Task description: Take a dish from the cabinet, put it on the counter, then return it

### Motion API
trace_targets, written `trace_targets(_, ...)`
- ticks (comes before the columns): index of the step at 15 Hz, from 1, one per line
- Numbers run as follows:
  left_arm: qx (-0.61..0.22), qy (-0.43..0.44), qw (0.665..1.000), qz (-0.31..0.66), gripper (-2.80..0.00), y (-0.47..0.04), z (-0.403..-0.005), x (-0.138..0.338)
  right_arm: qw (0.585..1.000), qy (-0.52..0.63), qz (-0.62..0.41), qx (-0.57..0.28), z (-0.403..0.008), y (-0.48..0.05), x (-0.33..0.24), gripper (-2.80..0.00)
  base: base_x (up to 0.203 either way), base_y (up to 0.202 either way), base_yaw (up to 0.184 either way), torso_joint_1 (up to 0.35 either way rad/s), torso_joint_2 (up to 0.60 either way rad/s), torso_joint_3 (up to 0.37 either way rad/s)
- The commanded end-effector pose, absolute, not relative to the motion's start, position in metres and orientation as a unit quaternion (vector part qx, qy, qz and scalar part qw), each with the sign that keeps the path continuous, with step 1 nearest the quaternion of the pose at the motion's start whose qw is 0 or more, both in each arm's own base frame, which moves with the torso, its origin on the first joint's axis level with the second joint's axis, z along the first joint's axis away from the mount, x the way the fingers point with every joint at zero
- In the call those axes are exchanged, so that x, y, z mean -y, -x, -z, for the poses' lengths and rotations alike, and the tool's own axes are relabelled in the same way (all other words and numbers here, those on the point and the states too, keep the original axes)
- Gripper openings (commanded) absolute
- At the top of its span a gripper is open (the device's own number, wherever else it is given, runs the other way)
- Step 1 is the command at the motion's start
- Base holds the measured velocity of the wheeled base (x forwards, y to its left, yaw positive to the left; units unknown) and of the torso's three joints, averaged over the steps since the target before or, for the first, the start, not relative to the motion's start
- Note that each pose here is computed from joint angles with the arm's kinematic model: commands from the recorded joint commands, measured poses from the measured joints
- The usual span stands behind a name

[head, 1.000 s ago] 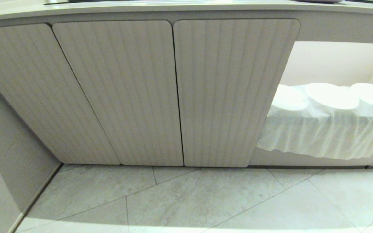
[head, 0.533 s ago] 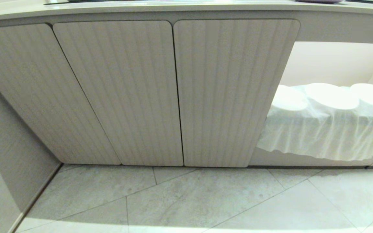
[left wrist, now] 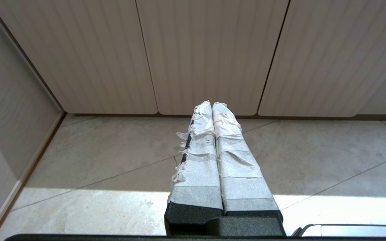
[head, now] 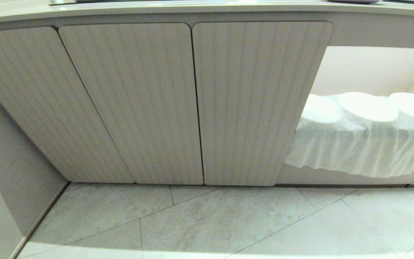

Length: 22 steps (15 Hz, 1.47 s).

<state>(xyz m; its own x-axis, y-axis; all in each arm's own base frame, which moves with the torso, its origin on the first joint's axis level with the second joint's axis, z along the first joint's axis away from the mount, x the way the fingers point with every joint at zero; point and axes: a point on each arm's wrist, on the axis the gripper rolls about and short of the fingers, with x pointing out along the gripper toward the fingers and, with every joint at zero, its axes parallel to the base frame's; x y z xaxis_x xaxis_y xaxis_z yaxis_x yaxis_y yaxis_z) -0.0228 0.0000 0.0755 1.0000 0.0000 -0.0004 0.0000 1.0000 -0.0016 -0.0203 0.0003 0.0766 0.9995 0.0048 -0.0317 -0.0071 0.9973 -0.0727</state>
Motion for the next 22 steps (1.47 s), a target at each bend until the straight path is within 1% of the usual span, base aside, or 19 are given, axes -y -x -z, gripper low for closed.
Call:
trace_targets(1,0.000,0.001,1.000,0.000,-2.80,0.0228,-0.0755,0.0000,0.999,0.039,-0.004,0.002,-0.0758,0.0228,-0.0003,-2.80,0.000,0.000,0.000,0.000,0.00,0.000)
trace_targets(22,0.000,0.002,1.000,0.000,-2.80,0.0228,-0.0755,0.0000,1.000,0.031,-0.003,0.002,-0.0759,0.0228,-0.0003,-2.80,0.000,0.000,0.000,0.000,0.00,0.000)
